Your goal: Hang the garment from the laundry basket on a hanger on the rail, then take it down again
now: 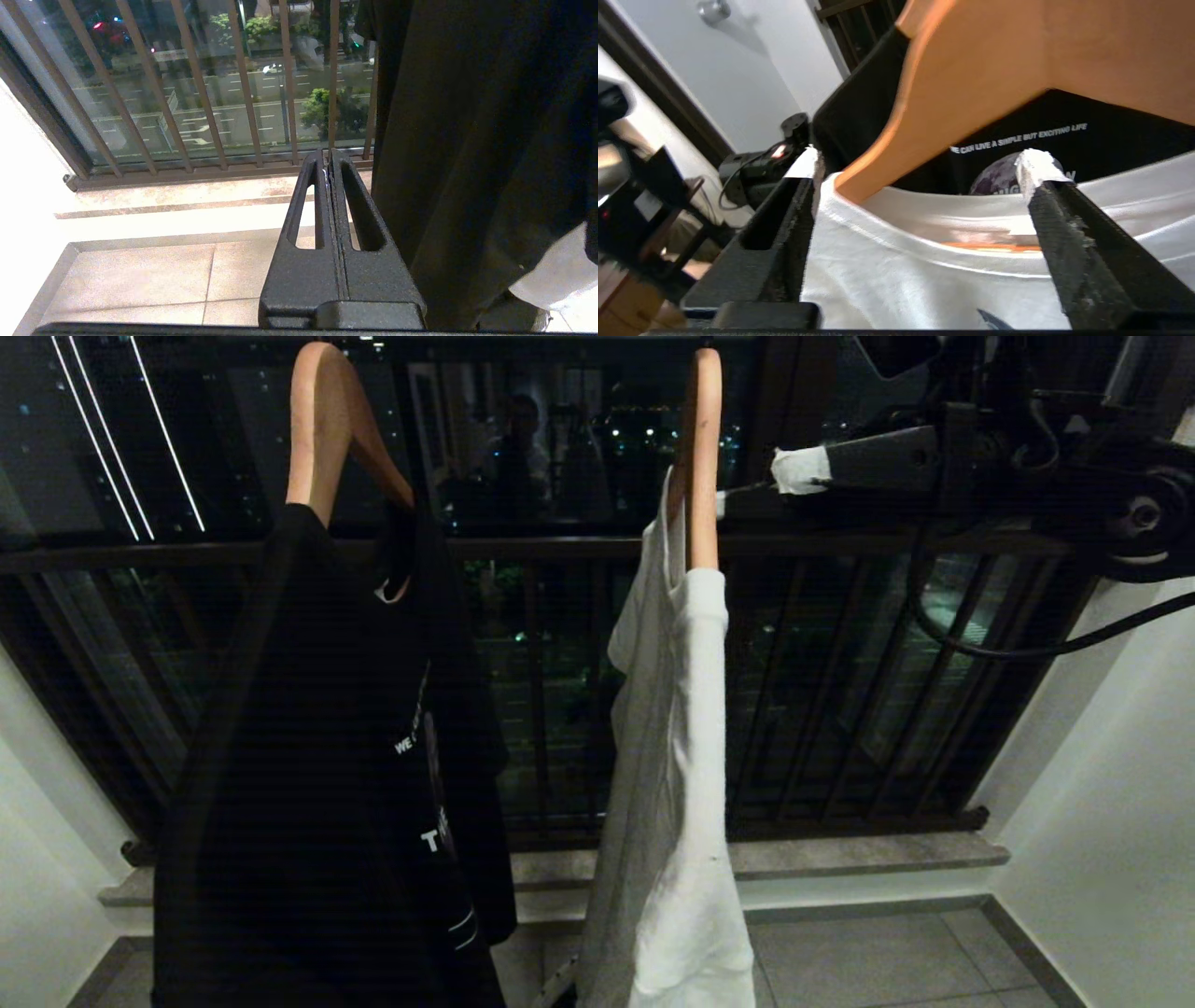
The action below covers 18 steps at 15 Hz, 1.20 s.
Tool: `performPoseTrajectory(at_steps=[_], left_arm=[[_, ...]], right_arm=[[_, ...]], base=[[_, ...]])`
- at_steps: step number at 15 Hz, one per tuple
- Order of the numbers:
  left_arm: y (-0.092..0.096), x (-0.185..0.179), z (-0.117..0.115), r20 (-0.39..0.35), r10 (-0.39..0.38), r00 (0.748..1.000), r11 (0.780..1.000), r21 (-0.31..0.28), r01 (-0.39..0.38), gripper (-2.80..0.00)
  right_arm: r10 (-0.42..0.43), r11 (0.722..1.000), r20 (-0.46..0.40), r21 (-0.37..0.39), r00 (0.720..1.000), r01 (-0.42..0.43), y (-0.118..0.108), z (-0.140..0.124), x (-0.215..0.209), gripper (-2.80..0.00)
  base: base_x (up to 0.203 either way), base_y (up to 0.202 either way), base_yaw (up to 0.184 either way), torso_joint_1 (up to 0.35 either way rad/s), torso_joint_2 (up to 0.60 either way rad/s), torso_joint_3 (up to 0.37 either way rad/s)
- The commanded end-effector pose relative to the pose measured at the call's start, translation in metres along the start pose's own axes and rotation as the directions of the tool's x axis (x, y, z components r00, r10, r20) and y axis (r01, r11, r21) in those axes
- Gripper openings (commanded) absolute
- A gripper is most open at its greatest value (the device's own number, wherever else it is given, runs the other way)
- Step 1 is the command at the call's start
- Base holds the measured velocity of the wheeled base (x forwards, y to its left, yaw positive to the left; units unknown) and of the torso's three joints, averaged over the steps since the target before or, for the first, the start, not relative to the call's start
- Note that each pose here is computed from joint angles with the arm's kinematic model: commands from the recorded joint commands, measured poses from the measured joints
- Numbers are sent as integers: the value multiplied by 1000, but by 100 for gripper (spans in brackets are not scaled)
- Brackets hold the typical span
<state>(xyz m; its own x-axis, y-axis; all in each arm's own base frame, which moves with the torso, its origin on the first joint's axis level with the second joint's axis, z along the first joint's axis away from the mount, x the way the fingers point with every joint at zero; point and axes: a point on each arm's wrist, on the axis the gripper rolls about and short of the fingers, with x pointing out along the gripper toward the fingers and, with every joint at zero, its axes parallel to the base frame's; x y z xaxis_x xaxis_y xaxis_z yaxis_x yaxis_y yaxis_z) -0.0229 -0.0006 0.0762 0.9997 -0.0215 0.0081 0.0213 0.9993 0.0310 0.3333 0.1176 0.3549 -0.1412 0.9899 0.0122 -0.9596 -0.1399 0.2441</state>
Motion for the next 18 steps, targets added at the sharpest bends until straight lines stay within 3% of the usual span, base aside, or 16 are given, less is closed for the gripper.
performPoseTrajectory(at_steps=[1, 9, 18], left_arm=[[0, 0, -1, -2, 0, 1000, 1000, 0, 0, -280], [0, 0, -1, -2, 0, 1000, 1000, 0, 0, -280], [0, 0, -1, -2, 0, 1000, 1000, 0, 0, -280]], right_arm=[[8, 1000, -4, 27, 1000, -8, -14, -8, 12, 0], [-23, 1000, 18, 16, 1000, 23, -4, -2, 45, 0], [-140, 990, 64, 23, 988, 139, 5, 0, 65, 0]], base=[[0, 0, 0, 0, 0, 0], [0, 0, 0, 0, 0, 0], [0, 0, 0, 0, 0, 0]])
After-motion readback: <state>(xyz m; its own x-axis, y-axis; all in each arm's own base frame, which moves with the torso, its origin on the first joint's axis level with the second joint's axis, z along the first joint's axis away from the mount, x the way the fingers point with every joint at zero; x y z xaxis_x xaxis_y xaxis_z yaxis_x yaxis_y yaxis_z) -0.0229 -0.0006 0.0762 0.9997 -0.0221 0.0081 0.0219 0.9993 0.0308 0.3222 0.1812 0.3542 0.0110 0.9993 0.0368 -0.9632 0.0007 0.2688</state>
